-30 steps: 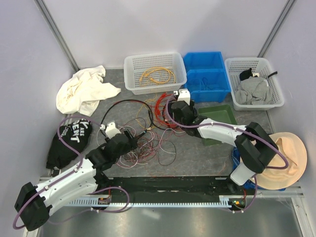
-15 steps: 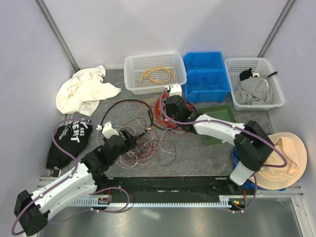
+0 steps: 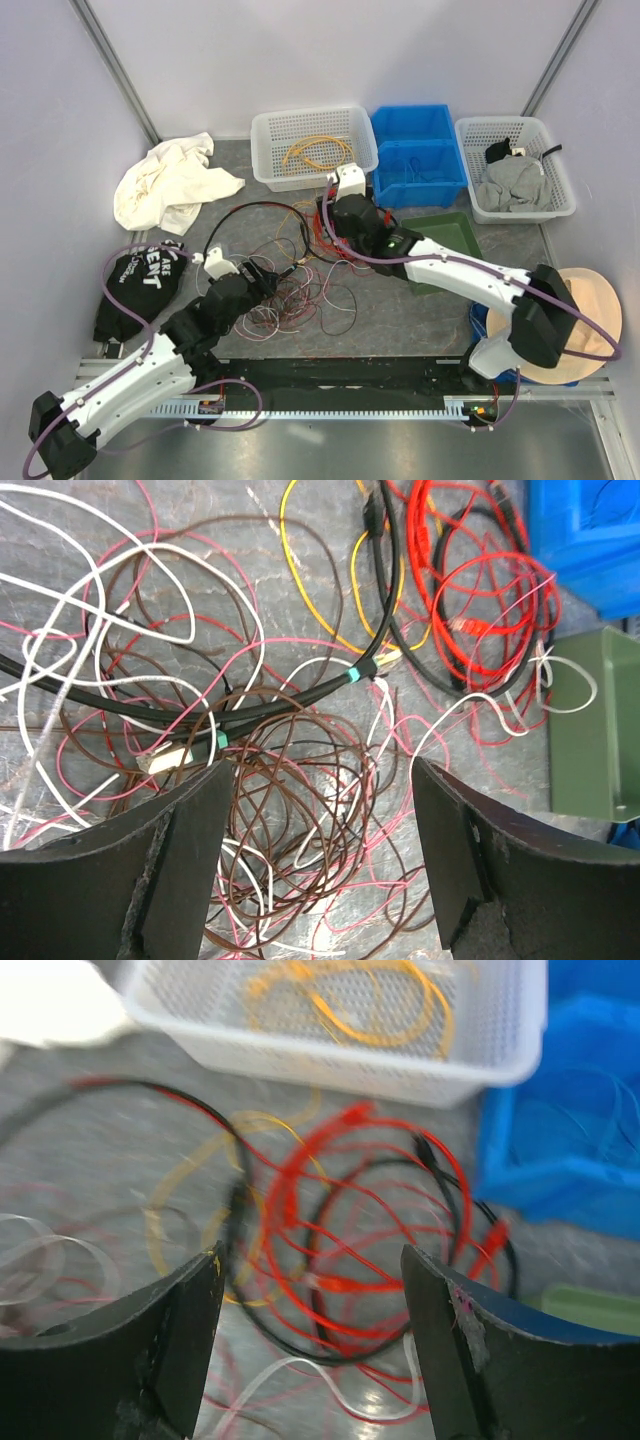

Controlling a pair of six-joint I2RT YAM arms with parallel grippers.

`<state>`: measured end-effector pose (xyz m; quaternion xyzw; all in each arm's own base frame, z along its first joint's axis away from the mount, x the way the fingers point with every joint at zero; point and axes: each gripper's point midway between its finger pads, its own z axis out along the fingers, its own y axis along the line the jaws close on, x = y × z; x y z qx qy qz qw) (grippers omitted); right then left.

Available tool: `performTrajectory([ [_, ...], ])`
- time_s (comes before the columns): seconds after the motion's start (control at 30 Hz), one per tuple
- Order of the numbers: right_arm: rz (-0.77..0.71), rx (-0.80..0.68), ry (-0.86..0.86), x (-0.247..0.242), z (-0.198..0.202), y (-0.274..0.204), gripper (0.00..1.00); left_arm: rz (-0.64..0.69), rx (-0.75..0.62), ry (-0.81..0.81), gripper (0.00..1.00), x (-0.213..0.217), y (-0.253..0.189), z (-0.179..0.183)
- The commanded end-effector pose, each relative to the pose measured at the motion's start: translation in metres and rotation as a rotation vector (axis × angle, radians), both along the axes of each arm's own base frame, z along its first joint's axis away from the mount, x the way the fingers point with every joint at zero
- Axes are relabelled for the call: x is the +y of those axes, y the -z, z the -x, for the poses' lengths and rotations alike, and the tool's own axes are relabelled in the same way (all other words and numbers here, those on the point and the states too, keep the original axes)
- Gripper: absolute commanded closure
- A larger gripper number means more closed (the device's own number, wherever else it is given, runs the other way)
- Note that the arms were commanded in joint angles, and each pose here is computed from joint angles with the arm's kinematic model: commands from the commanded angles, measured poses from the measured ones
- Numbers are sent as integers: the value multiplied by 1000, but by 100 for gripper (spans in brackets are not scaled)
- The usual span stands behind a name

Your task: Untangle the cables

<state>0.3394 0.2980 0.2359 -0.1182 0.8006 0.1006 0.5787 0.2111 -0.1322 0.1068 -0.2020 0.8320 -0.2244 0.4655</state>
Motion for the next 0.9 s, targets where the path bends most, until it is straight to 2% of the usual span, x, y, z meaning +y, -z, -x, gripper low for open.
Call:
performTrajectory([
  [0.0,238,79,151,-41,-7,66,22,47,24,3,21,-9,6,-1],
  [0.27,264,187,181,-47,-31,125,26,58,17,12,21,-10,7,0],
  [0.53,277,194,255,-50,-72,150,27,71,54,14,21,-11,29,5],
  [0.6,259,197,243,-47,-81,157,39,69,60,10,21,-10,32,6],
  [0.63,253,197,238,-46,-83,158,60,70,57,6,21,-9,32,5],
  [0.7,200,177,210,-38,-79,151,79,67,49,-3,21,-7,30,4],
  [0.73,169,165,182,-32,-75,144,92,70,41,-8,22,-6,28,4],
  [0.8,111,107,128,-17,-59,114,100,76,22,-29,23,-3,24,2],
  [0.87,39,48,45,6,-34,70,100,91,-6,-42,24,0,17,0],
])
